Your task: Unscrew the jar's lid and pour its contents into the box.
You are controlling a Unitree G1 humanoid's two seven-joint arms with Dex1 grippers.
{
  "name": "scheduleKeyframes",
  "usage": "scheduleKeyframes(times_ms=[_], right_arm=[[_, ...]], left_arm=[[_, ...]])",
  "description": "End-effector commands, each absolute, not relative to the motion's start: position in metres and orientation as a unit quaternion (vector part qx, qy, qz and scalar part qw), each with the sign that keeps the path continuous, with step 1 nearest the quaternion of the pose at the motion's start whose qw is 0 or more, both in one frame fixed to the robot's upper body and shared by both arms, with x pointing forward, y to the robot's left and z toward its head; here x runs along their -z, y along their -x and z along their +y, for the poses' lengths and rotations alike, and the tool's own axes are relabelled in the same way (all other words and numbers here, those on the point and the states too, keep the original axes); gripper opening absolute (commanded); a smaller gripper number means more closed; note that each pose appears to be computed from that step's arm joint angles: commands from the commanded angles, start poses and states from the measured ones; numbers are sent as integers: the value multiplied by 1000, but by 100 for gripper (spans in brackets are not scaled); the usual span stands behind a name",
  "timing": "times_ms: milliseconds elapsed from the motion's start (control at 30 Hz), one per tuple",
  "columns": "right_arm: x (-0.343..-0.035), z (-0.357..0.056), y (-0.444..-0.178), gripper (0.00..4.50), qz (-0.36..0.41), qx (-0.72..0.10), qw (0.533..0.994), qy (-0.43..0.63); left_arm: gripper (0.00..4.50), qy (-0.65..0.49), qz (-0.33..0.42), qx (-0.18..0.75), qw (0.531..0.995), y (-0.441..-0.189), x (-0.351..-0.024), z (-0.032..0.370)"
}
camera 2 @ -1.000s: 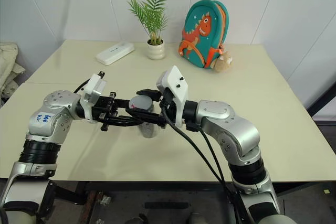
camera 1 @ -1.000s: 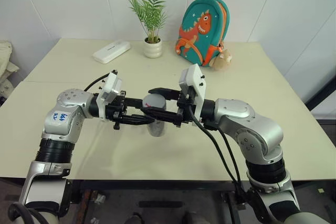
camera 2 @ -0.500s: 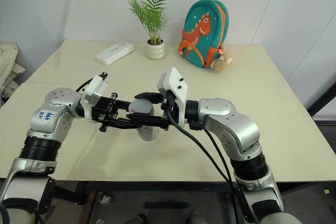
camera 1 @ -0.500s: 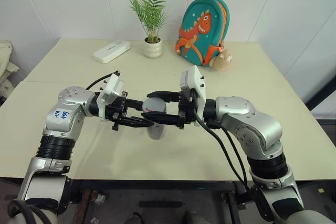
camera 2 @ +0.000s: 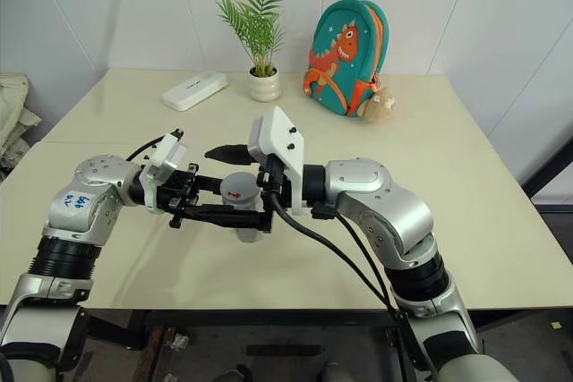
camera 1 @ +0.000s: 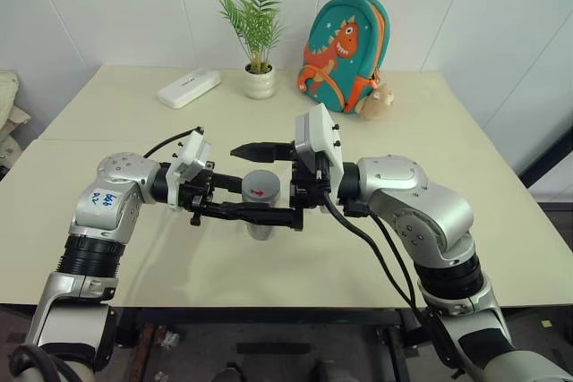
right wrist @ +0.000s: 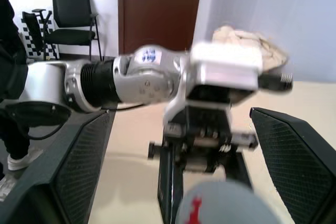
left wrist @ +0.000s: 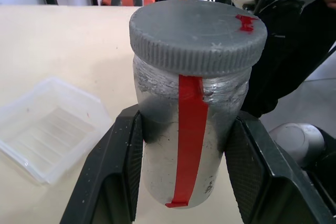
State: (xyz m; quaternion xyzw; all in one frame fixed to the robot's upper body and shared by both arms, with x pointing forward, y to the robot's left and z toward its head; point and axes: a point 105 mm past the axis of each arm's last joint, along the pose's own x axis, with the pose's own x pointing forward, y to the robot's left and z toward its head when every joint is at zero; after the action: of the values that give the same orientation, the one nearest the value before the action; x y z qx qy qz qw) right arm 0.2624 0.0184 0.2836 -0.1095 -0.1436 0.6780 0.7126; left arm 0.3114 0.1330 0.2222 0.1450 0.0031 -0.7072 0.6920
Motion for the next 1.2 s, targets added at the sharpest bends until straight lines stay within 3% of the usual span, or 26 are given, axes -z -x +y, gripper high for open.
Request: scheduleKeyframes(times_ms=[33, 700, 1200], right_arm=[[-294, 19, -263, 449, -168, -669, 715, 118], [-280, 28, -287, 449, -134, -641, 747, 116], [-284, 7, -306, 449, -123, -605, 773, 143]], left_arm=[[187, -164, -15, 705, 690, -307, -234, 134], [187, -172, -72, 702, 687, -308, -243, 129], [187, -169, -54, 701, 691, -302, -237, 142]])
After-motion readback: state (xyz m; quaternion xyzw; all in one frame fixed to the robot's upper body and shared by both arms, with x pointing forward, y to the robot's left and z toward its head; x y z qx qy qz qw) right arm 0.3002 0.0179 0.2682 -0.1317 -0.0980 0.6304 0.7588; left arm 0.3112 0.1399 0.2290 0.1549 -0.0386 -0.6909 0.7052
